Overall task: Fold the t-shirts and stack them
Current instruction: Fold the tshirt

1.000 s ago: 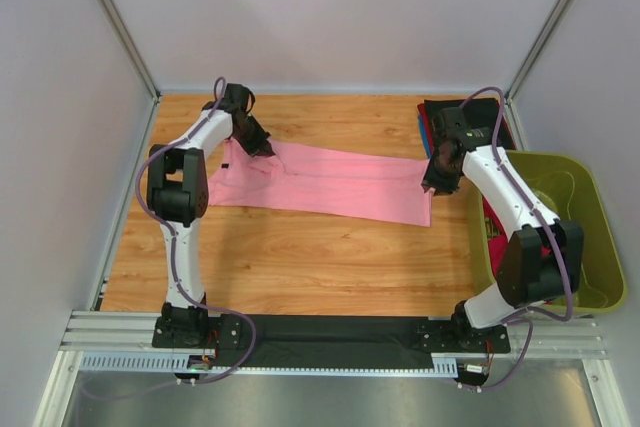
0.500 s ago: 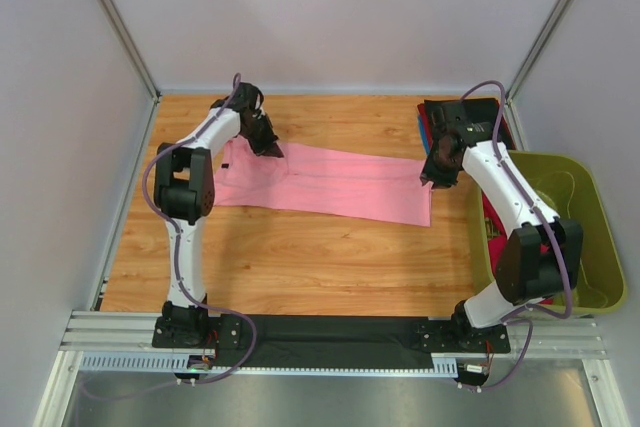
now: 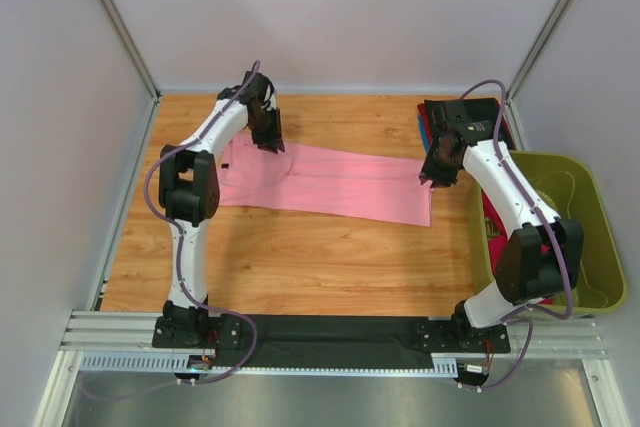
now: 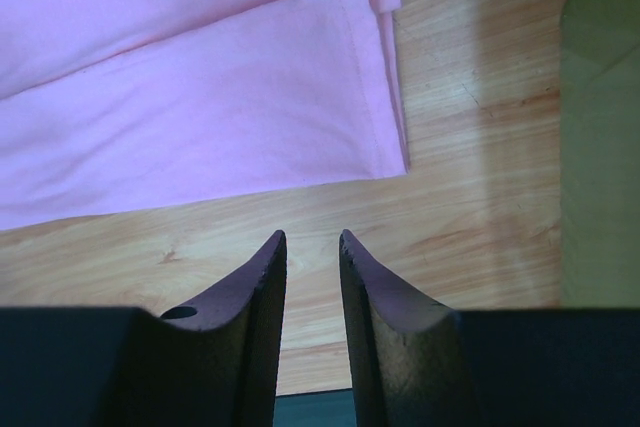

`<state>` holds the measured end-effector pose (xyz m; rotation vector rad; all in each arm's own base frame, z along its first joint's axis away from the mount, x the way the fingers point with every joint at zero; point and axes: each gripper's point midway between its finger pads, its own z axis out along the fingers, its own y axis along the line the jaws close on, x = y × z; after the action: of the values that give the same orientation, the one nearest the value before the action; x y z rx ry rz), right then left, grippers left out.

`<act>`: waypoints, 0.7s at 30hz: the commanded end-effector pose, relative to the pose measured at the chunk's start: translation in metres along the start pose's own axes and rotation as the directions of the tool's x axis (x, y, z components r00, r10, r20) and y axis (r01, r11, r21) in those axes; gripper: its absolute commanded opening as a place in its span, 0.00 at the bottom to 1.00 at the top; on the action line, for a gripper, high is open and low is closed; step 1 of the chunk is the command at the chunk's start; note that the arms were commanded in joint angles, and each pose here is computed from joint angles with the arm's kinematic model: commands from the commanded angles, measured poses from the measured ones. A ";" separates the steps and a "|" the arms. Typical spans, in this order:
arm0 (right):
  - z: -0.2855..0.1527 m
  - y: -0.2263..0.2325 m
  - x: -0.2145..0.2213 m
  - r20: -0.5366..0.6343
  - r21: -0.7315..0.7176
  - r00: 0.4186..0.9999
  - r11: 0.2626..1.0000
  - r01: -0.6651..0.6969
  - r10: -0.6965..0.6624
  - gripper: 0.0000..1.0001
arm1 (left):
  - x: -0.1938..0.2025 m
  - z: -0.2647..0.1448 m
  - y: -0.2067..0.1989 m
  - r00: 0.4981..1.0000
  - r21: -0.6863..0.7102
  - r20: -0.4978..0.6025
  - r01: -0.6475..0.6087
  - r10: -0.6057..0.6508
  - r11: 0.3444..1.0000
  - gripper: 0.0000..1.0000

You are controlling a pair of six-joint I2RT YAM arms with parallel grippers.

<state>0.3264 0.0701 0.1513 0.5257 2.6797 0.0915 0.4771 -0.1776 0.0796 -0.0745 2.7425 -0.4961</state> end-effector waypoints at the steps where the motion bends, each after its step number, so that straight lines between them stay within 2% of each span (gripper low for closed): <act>1: 0.001 0.005 -0.002 -0.004 -0.026 1.000 1.000 -0.004 0.004 0.30 | -0.015 -0.055 0.012 0.994 -0.105 0.096 -0.036 0.047 0.994 0.34; 3: 0.014 0.003 0.006 -0.035 -0.016 0.999 1.000 -0.002 0.002 0.30 | -0.009 -0.065 0.031 0.995 -0.179 0.099 0.039 -0.022 0.983 0.34; 6: 0.036 -0.002 0.016 -0.065 0.007 0.998 1.000 0.020 -0.019 0.30 | 0.031 -0.058 0.074 0.989 -0.271 0.006 0.147 -0.151 0.951 0.33; 9: 0.061 -0.006 0.024 -0.104 0.033 0.994 0.999 0.042 -0.038 0.30 | 0.056 -0.056 0.099 0.979 -0.333 -0.008 0.187 -0.202 0.924 0.32; 11: 0.077 -0.009 0.030 -0.136 0.056 0.990 0.997 0.050 -0.042 0.30 | 0.063 -0.055 0.110 0.976 -0.368 -0.004 0.200 -0.217 0.908 0.32; 17: 0.111 -0.024 0.043 -0.145 0.117 0.988 0.991 0.061 -0.044 0.29 | 0.086 -0.033 0.150 0.955 -0.548 -0.096 0.183 -0.279 0.816 0.31; 21: 0.116 -0.036 0.067 -0.157 0.154 0.987 0.986 0.061 -0.036 0.28 | 0.067 -0.022 0.167 0.953 -0.604 -0.099 0.171 -0.286 0.778 0.31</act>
<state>0.3015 0.0624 0.0189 0.5217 2.9261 -0.0703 0.3930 -0.0422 0.0184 -0.5151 3.0198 0.1951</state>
